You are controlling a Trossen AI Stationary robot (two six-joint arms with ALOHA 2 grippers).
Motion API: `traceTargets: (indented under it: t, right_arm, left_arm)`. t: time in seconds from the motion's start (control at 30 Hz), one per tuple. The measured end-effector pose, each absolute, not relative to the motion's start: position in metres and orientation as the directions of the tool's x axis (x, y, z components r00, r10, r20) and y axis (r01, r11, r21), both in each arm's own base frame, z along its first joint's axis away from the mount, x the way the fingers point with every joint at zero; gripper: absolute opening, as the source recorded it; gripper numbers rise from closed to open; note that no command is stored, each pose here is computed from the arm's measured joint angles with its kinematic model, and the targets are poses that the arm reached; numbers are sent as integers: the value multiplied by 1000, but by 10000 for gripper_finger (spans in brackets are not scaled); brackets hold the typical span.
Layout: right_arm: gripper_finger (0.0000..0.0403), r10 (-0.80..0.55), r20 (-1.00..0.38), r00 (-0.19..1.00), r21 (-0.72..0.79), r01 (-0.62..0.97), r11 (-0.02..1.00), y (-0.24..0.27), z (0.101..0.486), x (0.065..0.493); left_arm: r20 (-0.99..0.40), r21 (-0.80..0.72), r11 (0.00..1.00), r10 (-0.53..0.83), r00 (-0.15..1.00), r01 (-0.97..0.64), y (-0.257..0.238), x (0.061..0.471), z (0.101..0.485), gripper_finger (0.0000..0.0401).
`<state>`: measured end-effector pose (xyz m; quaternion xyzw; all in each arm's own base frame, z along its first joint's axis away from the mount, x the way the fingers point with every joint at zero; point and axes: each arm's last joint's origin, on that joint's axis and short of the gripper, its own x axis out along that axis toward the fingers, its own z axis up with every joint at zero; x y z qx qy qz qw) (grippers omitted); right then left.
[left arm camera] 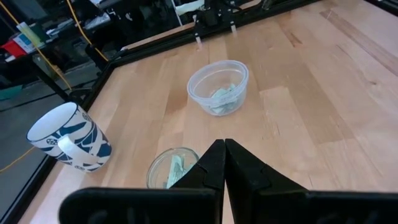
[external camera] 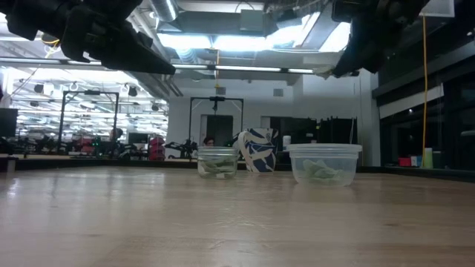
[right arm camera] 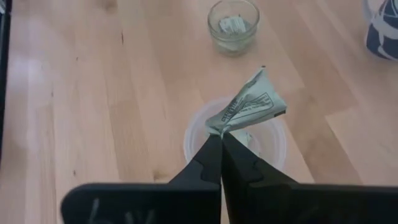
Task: Pick and place Stevia / Truvia into bins
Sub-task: Put the stevia packet into the transparent container
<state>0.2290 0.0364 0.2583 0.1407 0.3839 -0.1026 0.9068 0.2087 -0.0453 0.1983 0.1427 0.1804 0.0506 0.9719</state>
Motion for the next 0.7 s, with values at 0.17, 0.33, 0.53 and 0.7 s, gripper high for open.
traceTargets:
  t: [0.17, 0.33, 0.53, 0.7]
  right_arm:
    - [0, -83, -748, 659, 191, 333, 923, 37, 258, 232]
    - [0, -87, -773, 628, 188, 357, 915, 38, 254, 240]
    - [0, -92, -829, 552, 142, 365, 920, 40, 235, 253]
    - [0, -101, -867, 487, 100, 371, 923, 42, 213, 265]
  left_arm:
    - [-336, 296, 954, 150, 930, -46, -45, 209, 198, 4]
    - [-335, 299, 953, 151, 930, -47, -45, 209, 198, 4]
    - [-334, 298, 953, 152, 930, -49, -45, 209, 199, 4]
    - [-330, 298, 953, 153, 932, -51, -45, 209, 199, 4]
